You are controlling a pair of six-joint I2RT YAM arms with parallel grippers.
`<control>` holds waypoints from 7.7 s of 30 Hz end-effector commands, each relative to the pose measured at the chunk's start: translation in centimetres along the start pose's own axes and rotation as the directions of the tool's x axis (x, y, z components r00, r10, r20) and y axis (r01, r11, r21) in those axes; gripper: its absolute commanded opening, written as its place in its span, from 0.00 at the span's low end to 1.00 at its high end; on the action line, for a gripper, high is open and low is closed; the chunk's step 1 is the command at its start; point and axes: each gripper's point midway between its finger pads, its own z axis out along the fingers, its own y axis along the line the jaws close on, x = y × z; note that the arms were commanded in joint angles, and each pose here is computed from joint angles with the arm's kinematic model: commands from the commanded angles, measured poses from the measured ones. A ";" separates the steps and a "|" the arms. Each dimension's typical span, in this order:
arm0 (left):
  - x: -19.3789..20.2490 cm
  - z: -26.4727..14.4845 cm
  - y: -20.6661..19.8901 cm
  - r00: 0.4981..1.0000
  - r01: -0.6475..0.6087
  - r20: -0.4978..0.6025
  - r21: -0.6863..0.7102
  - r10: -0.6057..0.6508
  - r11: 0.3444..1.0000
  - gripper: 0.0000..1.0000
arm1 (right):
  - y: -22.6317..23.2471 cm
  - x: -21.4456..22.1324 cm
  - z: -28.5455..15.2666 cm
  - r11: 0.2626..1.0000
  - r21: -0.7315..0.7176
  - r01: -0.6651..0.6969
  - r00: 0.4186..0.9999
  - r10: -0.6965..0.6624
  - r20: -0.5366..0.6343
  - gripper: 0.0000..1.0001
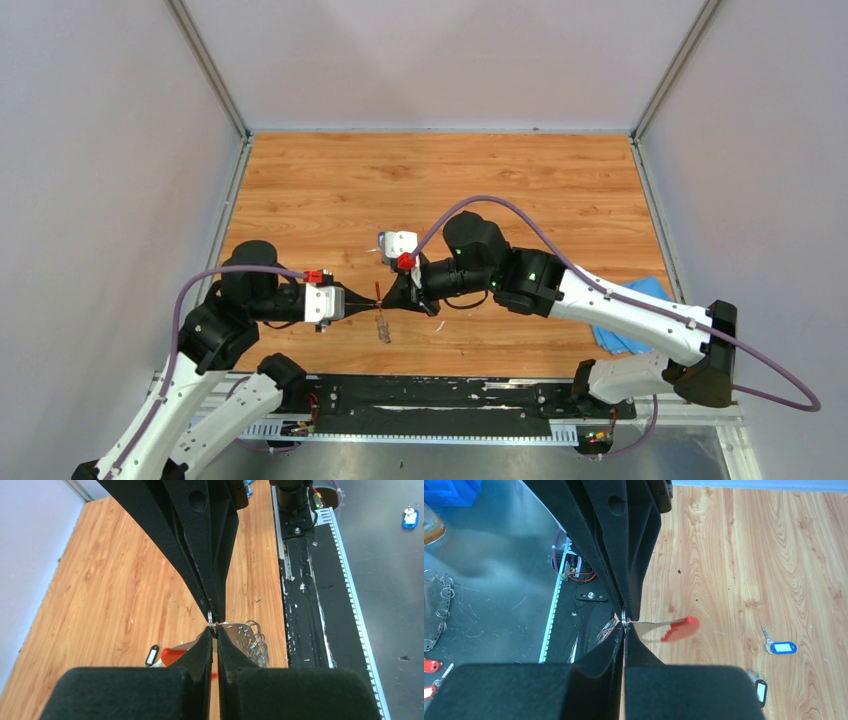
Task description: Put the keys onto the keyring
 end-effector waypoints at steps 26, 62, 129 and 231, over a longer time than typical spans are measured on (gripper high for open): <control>-6.4 -2.7 -4.3 0.653 -0.725 0.289 -0.027 0.700 0.688 0.00 | 1.7 -4.0 -7.3 0.987 0.117 0.110 0.984 -0.124 0.125 0.50; -2.2 0.6 0.7 0.997 0.010 0.076 0.016 -0.011 1.000 0.00 | 1.4 -3.7 -3.3 0.986 -0.154 0.060 0.997 -0.050 0.066 0.46; -0.3 -0.1 3.0 0.982 0.187 0.069 -0.211 -0.176 0.959 0.00 | 0.3 -2.8 -0.6 1.000 -0.021 -0.004 0.996 0.006 0.084 0.00; 1.2 -4.4 -4.5 0.993 -0.119 -0.017 -0.103 0.118 0.988 0.00 | -24.1 25.6 3.6 0.930 -0.033 -0.366 0.900 0.345 -0.266 0.47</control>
